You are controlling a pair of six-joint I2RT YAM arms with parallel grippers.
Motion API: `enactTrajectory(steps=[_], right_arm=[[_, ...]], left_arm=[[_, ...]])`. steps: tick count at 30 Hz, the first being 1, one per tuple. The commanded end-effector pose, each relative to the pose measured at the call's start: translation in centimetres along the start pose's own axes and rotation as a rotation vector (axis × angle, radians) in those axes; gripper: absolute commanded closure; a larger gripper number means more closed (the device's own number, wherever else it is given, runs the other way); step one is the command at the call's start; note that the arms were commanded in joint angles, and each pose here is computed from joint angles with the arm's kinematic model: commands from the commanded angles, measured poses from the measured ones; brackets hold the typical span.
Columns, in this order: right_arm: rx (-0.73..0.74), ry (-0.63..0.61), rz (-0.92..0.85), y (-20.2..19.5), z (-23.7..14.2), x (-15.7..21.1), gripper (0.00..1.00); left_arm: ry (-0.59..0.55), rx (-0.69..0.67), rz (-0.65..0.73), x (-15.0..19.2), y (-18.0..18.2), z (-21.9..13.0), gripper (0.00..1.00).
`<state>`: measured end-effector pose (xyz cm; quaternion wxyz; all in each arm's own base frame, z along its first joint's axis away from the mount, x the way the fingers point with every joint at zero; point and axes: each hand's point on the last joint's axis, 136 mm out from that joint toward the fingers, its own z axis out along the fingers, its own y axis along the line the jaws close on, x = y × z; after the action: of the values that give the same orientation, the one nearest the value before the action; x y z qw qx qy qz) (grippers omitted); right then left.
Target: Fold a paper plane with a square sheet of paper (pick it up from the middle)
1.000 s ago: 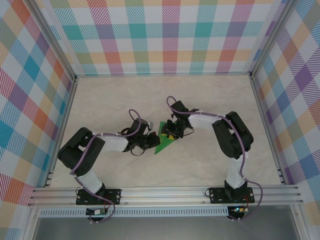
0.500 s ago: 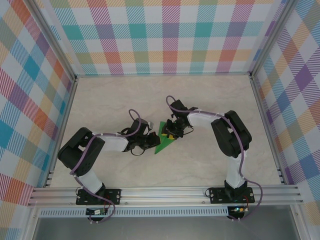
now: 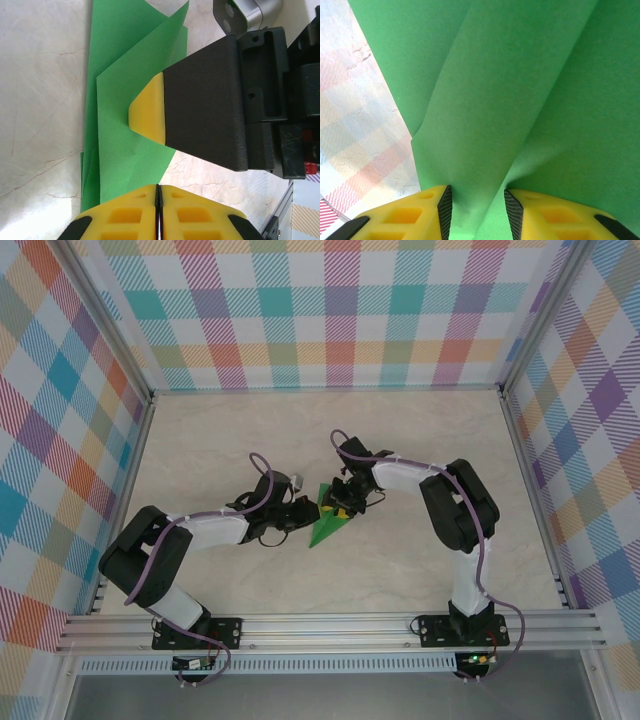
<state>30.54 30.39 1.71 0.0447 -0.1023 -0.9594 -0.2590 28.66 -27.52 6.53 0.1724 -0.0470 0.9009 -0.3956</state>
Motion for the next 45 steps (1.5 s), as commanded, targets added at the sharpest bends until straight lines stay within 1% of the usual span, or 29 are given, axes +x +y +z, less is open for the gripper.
enactTrajectory(steps=[1,8,20,29,45], right_arm=[[0.226,0.038,0.049,-6.7,3.6,0.9,0.61],[0.233,0.041,0.048,-6.8,3.7,0.9,0.59],[0.256,0.055,0.046,-7.2,4.1,1.1,0.57],[0.263,0.058,0.047,-7.2,4.3,1.1,0.57],[0.272,0.062,0.054,-7.6,4.6,1.3,0.57]], left_arm=[[0.021,0.014,-0.025,0.0,0.2,0.5,0.9],[0.052,0.015,-0.032,0.4,0.7,1.5,0.91],[0.041,0.029,-0.023,0.0,0.3,1.5,0.91],[0.058,0.033,-0.028,0.2,0.4,2.1,0.91],[0.084,-0.048,-0.061,1.2,2.8,2.8,0.92]])
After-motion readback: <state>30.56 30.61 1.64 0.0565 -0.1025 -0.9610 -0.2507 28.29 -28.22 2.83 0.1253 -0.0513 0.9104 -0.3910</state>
